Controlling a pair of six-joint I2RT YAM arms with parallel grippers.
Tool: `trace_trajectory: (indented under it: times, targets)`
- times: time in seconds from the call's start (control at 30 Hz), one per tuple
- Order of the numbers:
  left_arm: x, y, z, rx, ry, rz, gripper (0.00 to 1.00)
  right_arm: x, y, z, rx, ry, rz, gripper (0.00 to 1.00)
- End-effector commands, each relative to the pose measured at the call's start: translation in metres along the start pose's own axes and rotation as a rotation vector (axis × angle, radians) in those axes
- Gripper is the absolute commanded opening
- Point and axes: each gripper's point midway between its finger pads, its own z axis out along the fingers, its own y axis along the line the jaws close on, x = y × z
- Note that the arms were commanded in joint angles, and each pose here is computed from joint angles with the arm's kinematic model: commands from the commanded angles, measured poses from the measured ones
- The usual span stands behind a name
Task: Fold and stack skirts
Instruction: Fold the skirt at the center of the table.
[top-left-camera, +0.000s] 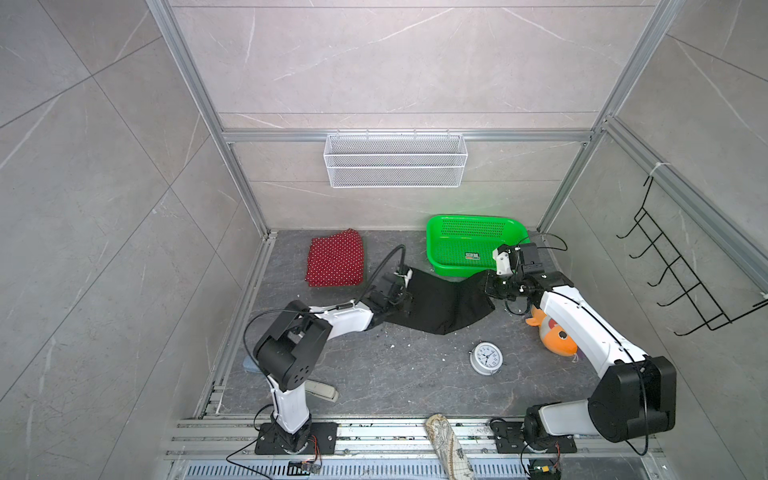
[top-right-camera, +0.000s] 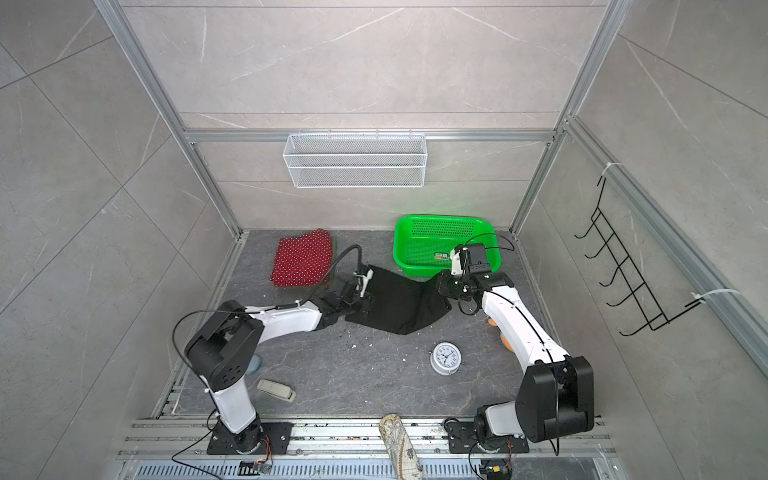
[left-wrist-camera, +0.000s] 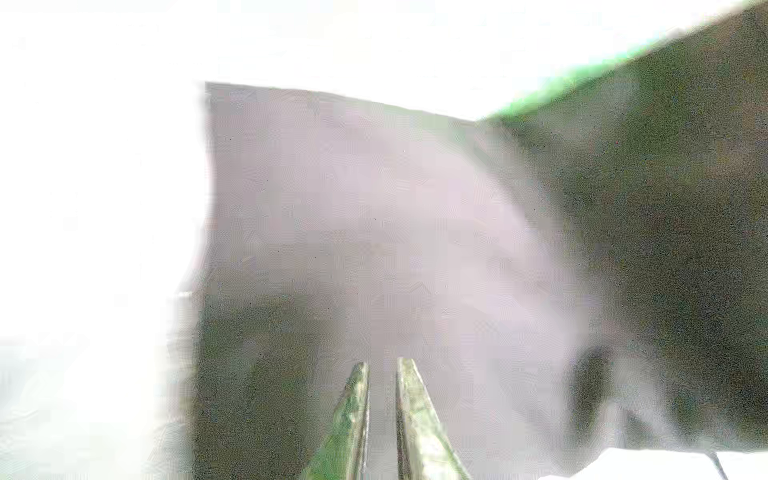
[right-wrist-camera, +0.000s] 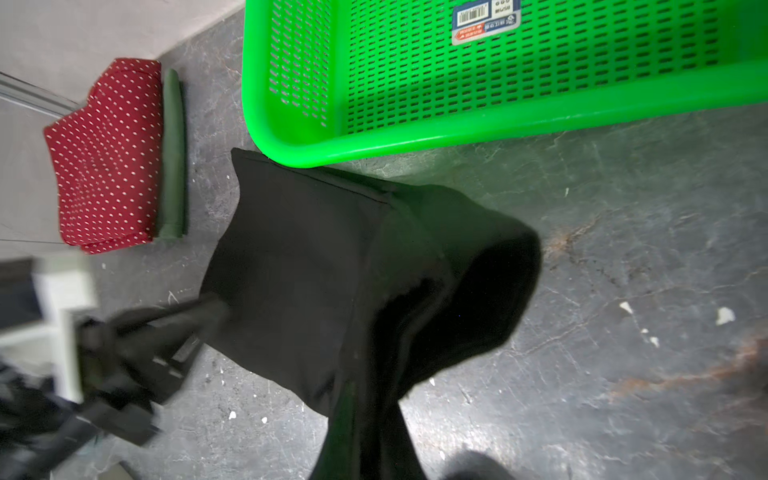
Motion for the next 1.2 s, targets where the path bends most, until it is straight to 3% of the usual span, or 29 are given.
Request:
trace_trajectory:
  times: [0.0, 0.13, 0.47, 0.97, 1.17]
  targets:
    - [-0.005, 0.017, -0.018, -0.033, -0.063, -0.044, 0.17, -0.006, 0.004, -0.004, 0.045, 0.002, -0.057, 0.00]
    - [0.014, 0.040, -0.022, -0.077, -0.072, -0.090, 0.17, -0.010, 0.015, -0.001, 0.067, 0.007, -0.086, 0.00]
    - [0.048, 0.047, -0.004, -0.074, -0.027, -0.132, 0.14, -0.004, 0.062, 0.023, 0.084, 0.055, -0.145, 0.00]
    - [0.063, 0.045, 0.000, -0.051, -0.001, -0.127, 0.12, 0.010, 0.149, 0.081, -0.003, 0.084, -0.093, 0.00]
    - [0.065, 0.044, 0.001, -0.043, 0.000, -0.126, 0.12, 0.022, 0.164, 0.109, -0.013, 0.131, -0.083, 0.00]
